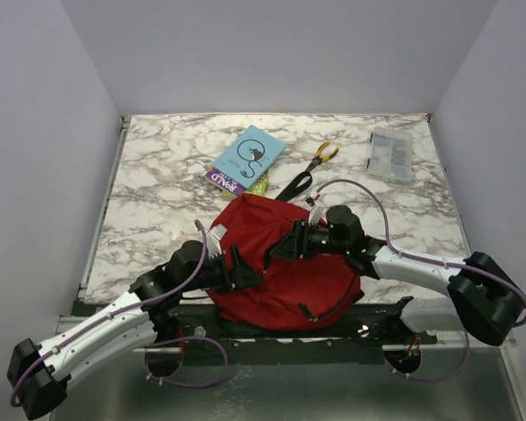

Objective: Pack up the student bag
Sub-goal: Zip the student bag at the center of the board.

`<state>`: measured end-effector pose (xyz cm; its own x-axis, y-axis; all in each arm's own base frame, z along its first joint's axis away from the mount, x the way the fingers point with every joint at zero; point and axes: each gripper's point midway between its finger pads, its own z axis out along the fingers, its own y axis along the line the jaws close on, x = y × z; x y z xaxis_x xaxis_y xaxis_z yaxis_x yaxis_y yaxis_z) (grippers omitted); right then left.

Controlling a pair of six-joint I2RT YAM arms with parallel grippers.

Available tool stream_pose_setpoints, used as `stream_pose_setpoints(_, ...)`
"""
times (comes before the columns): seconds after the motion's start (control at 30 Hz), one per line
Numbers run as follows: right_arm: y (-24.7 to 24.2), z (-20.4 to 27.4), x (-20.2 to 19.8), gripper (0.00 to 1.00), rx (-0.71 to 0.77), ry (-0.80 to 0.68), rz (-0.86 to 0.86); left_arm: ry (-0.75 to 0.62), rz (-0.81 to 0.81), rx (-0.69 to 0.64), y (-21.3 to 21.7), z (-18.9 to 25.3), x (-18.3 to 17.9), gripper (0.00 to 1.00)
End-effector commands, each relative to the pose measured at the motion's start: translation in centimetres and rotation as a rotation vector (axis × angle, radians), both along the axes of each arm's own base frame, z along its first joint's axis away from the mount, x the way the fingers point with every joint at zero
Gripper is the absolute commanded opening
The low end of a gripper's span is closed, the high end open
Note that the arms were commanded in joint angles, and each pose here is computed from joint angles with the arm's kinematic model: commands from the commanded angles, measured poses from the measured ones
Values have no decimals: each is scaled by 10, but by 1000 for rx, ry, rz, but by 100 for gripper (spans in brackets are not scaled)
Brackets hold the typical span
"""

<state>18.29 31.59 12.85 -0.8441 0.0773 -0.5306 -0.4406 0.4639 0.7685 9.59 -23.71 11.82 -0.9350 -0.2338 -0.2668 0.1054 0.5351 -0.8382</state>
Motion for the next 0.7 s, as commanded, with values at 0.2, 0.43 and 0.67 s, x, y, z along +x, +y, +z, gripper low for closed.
stream_pose_setpoints(0.2,16,-2,1,52,99,17,71,-71,-82,-16,-6,18,-3,82)
stream_pose_setpoints(0.43,17,-12,-14,52,107,12,169,-100,-84,-6,-7,25,1,84)
stream_pose_setpoints(0.67,20,-11,-26,46,164,43,223,-108,-106,14,-11,25,3,84)
